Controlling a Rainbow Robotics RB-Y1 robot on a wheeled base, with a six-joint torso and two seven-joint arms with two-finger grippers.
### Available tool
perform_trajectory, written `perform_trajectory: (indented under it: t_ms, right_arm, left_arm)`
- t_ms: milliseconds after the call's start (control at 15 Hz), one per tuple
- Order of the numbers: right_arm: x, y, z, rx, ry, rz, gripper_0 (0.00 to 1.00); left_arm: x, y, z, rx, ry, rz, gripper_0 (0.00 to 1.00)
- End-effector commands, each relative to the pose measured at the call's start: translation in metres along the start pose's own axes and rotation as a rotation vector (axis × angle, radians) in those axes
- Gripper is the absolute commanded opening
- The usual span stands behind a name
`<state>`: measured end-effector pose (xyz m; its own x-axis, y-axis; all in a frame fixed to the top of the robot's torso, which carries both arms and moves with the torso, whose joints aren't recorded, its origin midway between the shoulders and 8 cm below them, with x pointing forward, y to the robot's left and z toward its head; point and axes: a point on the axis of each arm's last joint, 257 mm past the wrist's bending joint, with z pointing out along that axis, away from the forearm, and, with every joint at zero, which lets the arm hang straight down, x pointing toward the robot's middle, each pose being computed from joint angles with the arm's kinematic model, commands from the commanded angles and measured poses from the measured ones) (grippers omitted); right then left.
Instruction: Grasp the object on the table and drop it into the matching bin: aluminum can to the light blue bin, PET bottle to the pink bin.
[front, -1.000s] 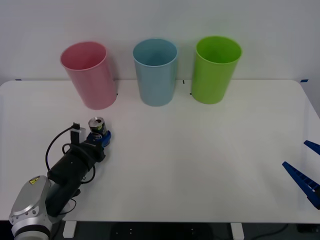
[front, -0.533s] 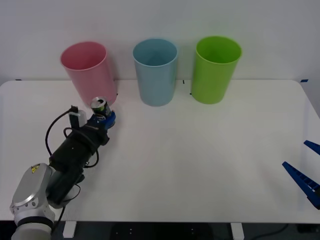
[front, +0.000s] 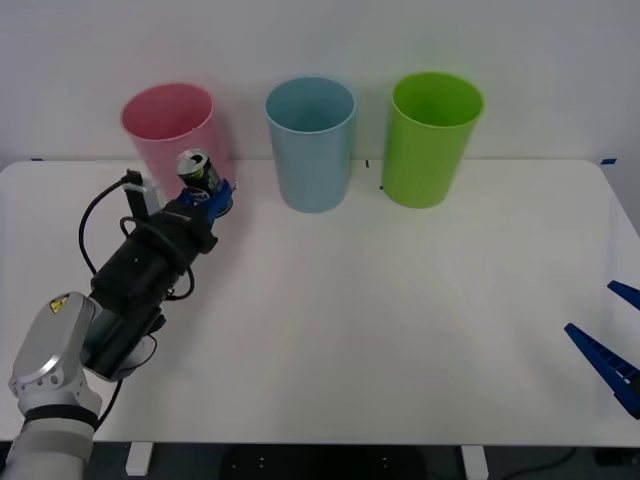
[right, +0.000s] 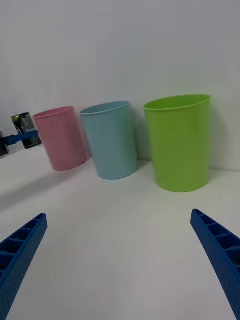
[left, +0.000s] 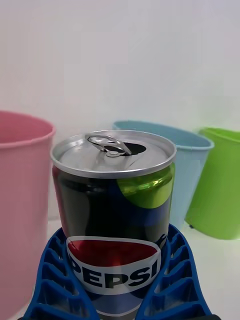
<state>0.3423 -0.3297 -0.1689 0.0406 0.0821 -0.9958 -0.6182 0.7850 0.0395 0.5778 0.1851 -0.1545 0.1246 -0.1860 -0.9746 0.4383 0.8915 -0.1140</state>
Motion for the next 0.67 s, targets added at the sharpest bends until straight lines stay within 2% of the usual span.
perform_trajectory:
  t_ms: [67,200,400,667]
  right_arm:
    - [0.0,0.0,0.0,0.0,0.0,0.0,1.0]
    - [0.0,0.0,0.0,0.0,0.0,0.0,1.0]
    - [0.0,0.0,0.0,0.0,0.0,0.0,1.0]
    - [0.0,0.0,0.0,0.0,0.0,0.0,1.0]
  left_arm:
    - [-0.029,-0.002,0.018,0.048,-0.021,-0.039,0.0]
    - [-0.051,-0.003,0.032,0.066,-0.042,-0.055,0.0]
    - [-0.081,-0.013,0.054,0.107,-0.066,-0.082,0.0]
    - [-0.101,-0.024,0.09,0.134,-0.071,-0.071,0.0]
